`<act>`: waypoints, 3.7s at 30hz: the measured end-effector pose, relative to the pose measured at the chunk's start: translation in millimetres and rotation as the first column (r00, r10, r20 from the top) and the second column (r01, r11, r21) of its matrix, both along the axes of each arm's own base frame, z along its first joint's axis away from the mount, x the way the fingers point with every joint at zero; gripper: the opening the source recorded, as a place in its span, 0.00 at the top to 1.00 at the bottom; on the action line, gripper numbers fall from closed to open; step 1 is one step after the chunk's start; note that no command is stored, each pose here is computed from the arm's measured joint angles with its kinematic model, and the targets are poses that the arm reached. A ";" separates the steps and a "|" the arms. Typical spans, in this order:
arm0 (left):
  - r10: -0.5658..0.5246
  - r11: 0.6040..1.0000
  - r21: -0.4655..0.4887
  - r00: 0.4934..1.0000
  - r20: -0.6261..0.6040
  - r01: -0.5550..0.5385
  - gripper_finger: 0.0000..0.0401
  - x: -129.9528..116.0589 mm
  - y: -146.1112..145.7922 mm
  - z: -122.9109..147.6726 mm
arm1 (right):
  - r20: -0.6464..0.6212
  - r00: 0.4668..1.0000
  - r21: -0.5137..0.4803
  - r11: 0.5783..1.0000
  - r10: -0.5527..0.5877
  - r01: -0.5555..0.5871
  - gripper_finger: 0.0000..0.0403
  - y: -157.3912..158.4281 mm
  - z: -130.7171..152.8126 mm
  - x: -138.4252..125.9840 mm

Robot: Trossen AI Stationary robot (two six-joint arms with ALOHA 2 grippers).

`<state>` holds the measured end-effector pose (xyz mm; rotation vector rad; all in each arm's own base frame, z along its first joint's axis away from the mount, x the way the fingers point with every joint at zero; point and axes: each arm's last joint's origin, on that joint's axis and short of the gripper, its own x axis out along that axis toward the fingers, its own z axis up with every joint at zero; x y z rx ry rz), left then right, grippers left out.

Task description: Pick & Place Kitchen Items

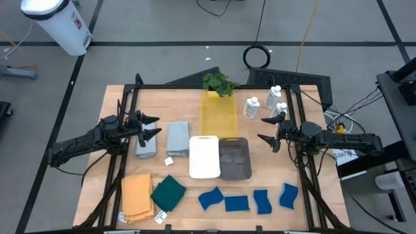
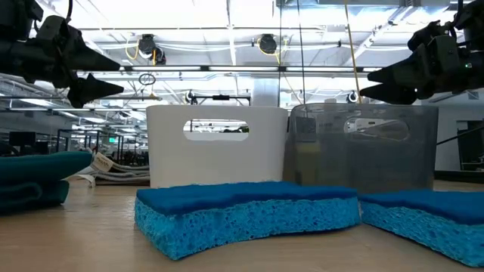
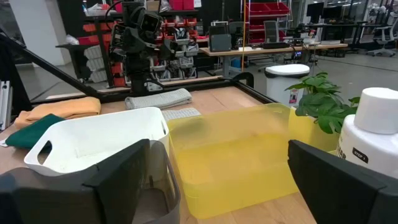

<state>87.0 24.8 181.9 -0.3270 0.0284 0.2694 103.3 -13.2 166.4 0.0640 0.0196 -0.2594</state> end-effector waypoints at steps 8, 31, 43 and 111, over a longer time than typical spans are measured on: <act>0.000 1.000 0.000 1.000 0.000 0.000 0.19 0.0 0.0 0.0 | 0.000 1.000 0.000 1.000 0.000 0.000 0.11 0.0 0.0 0.0; 0.000 1.000 0.000 1.000 0.000 0.000 0.19 0.0 0.0 0.0 | 0.000 1.000 0.000 1.000 0.000 0.000 0.11 0.0 -0.1 0.0; 0.000 1.000 0.000 1.000 0.000 0.000 0.19 0.0 0.0 0.0 | 0.000 1.000 0.000 1.000 0.000 0.000 0.11 0.0 -0.1 0.0; 0.000 1.000 0.000 1.000 0.000 0.000 0.19 0.0 0.0 0.0 | 0.164 0.986 0.260 0.963 0.031 -0.073 0.11 1.4 9.1 0.3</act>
